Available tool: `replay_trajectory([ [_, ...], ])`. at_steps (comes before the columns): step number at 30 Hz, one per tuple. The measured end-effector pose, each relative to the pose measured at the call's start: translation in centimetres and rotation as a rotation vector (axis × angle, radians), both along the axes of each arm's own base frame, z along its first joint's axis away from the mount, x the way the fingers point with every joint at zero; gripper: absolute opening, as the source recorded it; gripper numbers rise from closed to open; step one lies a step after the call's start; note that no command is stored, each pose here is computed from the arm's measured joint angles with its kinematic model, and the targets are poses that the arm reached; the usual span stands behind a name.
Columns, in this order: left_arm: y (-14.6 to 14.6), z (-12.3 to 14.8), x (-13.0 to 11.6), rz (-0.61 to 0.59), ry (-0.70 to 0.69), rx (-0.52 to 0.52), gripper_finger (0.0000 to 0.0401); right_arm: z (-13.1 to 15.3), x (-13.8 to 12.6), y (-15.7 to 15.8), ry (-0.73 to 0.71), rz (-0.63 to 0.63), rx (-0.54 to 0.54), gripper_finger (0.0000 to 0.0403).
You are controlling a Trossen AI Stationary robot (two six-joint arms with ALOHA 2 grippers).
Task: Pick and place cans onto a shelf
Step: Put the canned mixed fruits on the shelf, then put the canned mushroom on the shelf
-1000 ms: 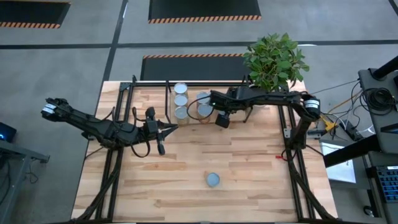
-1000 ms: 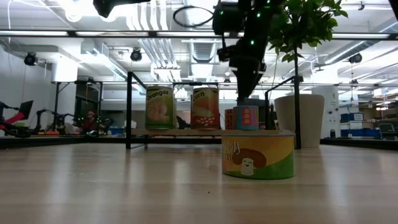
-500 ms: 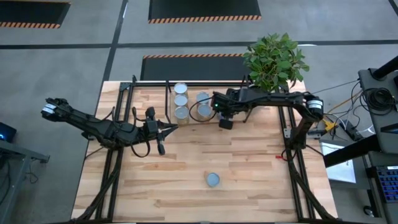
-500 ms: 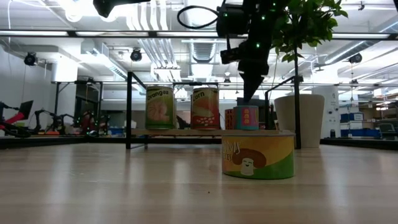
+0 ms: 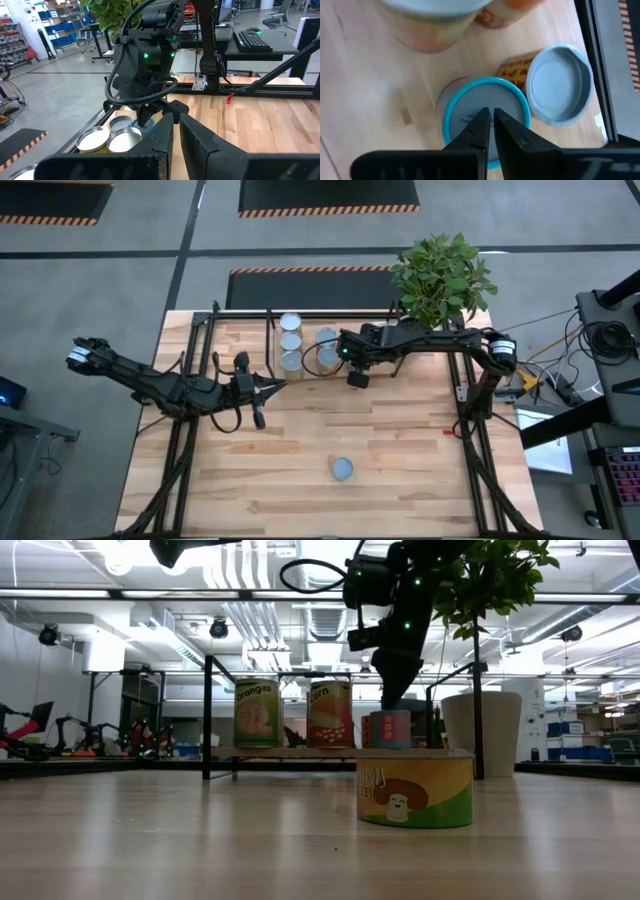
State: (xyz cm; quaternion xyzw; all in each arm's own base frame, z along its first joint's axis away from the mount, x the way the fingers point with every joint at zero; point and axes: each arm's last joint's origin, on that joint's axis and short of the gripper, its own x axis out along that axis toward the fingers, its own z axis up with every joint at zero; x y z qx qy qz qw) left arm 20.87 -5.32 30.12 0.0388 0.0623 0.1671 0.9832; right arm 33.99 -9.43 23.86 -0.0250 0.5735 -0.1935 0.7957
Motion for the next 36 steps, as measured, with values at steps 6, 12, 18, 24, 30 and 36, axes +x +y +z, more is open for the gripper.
replay_trajectory([
  [6,0.0,0.0,0.0,0.000,0.000,0.000,0.0015,0.0,0.1,0.0,-0.012,-0.001,-0.003,0.0017],
  [12,0.0,0.0,0.0,0.000,0.000,0.000,0.0015,0.3,0.0,0.1,-0.021,-0.003,-0.003,0.0017],
  [18,0.0,0.0,0.0,0.000,0.000,0.000,0.0015,1.5,-0.4,1.0,-0.053,0.004,-0.005,0.0017],
  [24,0.0,0.0,0.0,-0.001,0.003,0.007,0.0015,4.4,-1.3,4.8,-0.153,0.057,0.020,0.0017],
  [30,0.0,0.0,0.0,-0.001,0.000,0.006,0.0015,5.1,-2.5,12.1,-0.219,0.225,0.078,0.0017],
  [36,0.0,0.0,0.0,0.000,-0.003,0.003,0.0015,2.9,-3.8,19.4,-0.338,0.408,0.145,0.0017],
])
